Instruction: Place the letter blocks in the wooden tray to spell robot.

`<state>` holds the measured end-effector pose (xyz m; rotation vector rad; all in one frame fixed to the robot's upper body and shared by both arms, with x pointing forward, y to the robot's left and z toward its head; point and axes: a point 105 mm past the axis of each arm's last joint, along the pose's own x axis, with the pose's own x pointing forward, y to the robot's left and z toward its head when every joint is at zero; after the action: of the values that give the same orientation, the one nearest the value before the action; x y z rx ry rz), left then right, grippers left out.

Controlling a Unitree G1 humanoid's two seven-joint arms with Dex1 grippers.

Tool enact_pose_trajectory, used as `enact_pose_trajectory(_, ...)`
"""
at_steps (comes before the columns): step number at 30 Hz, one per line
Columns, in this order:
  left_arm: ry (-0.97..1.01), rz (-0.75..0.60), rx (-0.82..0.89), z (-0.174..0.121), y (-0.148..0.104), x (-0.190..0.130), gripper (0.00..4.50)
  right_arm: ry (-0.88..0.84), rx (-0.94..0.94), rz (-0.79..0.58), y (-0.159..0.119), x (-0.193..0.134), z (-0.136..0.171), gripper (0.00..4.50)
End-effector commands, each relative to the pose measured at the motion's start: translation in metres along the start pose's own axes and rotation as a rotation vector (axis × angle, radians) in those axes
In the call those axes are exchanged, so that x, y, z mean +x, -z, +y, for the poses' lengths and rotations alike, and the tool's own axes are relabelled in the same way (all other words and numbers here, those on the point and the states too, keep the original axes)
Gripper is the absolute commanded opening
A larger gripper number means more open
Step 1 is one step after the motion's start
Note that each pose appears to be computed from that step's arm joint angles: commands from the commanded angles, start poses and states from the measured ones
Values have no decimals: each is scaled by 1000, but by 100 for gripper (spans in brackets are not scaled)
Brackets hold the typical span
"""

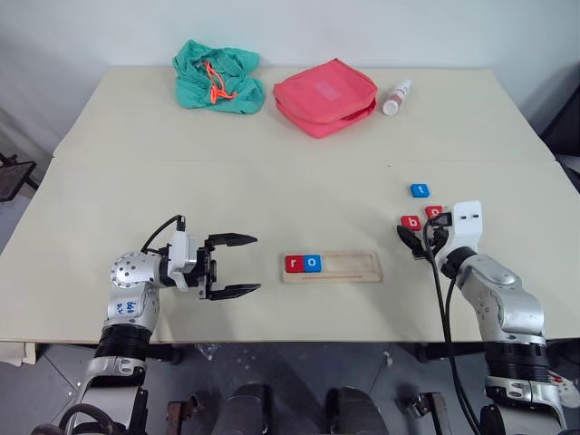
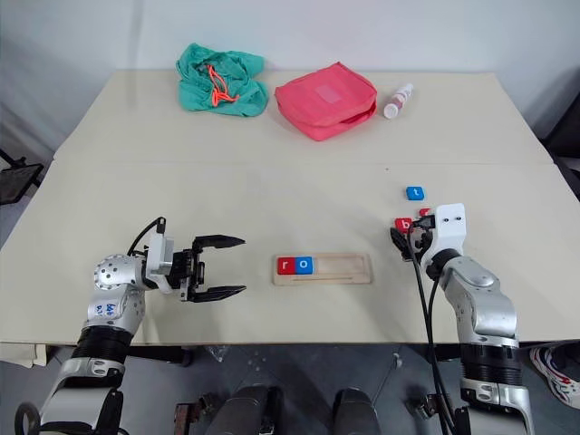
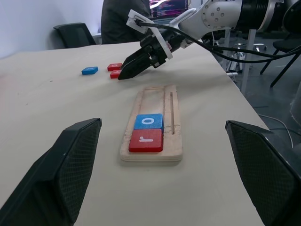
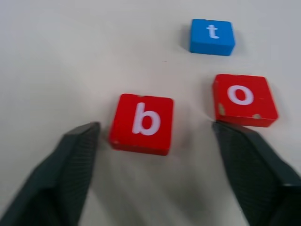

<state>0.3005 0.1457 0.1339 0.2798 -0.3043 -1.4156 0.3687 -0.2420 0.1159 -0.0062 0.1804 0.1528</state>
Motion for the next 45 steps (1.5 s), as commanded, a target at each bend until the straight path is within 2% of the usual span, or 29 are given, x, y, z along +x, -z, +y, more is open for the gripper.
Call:
enact_pose_trajectory(1, 0, -20, 30, 0, -7, 0, 450, -7, 21, 40, 12, 3, 7, 251)
enact_pose_trajectory(4, 3, -19, 26, -1, -6, -1, 450, -10, 17, 24, 9, 2, 11, 146)
enact_pose_trajectory(8, 18, -15, 14, -4, -4, -6, 450, -35, 0, -23, -3, -9, 20, 145)
enact_pose_trajectory(12, 31, -8, 0, -7, -2, -11, 450, -34, -11, -58, -13, -32, 27, 145)
enact_pose_trajectory(19, 23, 16, -8, -1, 1, -18, 450, 4, -14, -18, 5, -75, 41, 145)
enact_pose_trajectory(25, 35, 7, 2, 4, -1, -11, 450, 38, 6, 20, 19, -82, 41, 145)
enact_pose_trajectory(32, 44, 0, 9, 5, -2, -6, 450, 51, 23, 24, 23, -82, 42, 145)
enact_pose_trajectory(39, 43, -5, 13, 4, -3, -6, 450, 53, 10, -7, 16, -83, 41, 377)
enact_pose_trajectory(40, 44, -6, 14, 4, -3, -6, 450, 41, 8, -10, 15, -84, 42, 420)
enact_pose_trajectory(41, 43, -7, 15, 3, -4, -6, 450, 25, 1, -14, 13, -85, 43, 444)
enact_pose_trajectory(45, 41, -7, 16, 2, -5, -8, 450, -85, -79, -15, 3, -91, 48, 448)
